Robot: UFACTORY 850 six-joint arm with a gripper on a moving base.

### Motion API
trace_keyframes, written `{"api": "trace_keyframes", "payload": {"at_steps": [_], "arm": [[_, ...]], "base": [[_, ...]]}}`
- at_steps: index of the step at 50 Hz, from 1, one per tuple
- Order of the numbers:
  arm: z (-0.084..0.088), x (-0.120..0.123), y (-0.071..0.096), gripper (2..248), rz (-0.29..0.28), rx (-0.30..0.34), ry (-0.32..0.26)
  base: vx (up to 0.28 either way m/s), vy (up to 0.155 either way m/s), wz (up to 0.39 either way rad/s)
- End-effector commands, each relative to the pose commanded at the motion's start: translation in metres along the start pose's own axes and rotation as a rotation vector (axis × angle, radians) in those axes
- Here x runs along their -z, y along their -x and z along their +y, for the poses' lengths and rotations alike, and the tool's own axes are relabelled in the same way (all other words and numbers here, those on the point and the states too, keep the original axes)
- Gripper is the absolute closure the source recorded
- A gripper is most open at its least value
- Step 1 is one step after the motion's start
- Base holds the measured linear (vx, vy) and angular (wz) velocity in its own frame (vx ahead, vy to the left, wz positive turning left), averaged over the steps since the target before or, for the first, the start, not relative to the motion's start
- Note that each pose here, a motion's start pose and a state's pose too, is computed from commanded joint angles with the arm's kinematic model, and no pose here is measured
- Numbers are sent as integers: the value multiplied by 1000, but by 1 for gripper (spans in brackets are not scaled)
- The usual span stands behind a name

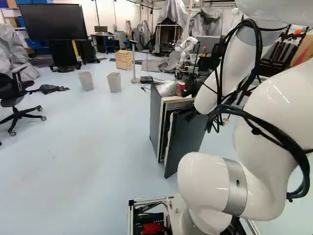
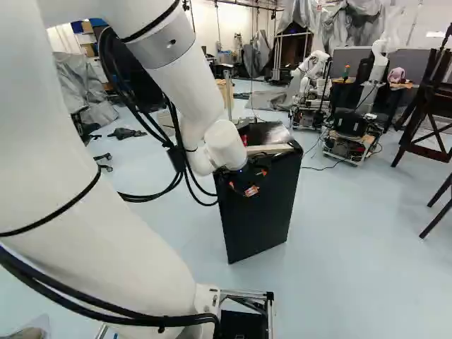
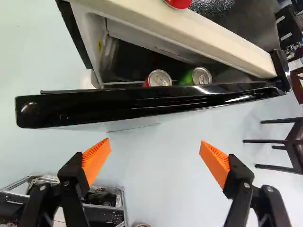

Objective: Grab a drink from the fridge

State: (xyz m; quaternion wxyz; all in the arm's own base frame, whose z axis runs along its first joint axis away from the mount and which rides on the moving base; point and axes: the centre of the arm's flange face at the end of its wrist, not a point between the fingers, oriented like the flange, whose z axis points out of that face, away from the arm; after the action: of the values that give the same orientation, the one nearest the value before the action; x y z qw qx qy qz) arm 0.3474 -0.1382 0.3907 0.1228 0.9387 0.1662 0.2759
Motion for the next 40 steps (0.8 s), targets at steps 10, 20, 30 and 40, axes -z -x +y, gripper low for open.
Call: {"api": "trace_keyframes", "payload": {"at_steps": [10,20,30,40], "arm": [[1,-2,-3,3,1,3,-2],[2,-14,-5,3,-14,4,-18],[3,-28,-6,3,-34,5,-38],[4,-34,-8,3,-39,7,-45]], "base": [[0,0,0],[0,0,0],[0,0,0],[0,0,0]]}}
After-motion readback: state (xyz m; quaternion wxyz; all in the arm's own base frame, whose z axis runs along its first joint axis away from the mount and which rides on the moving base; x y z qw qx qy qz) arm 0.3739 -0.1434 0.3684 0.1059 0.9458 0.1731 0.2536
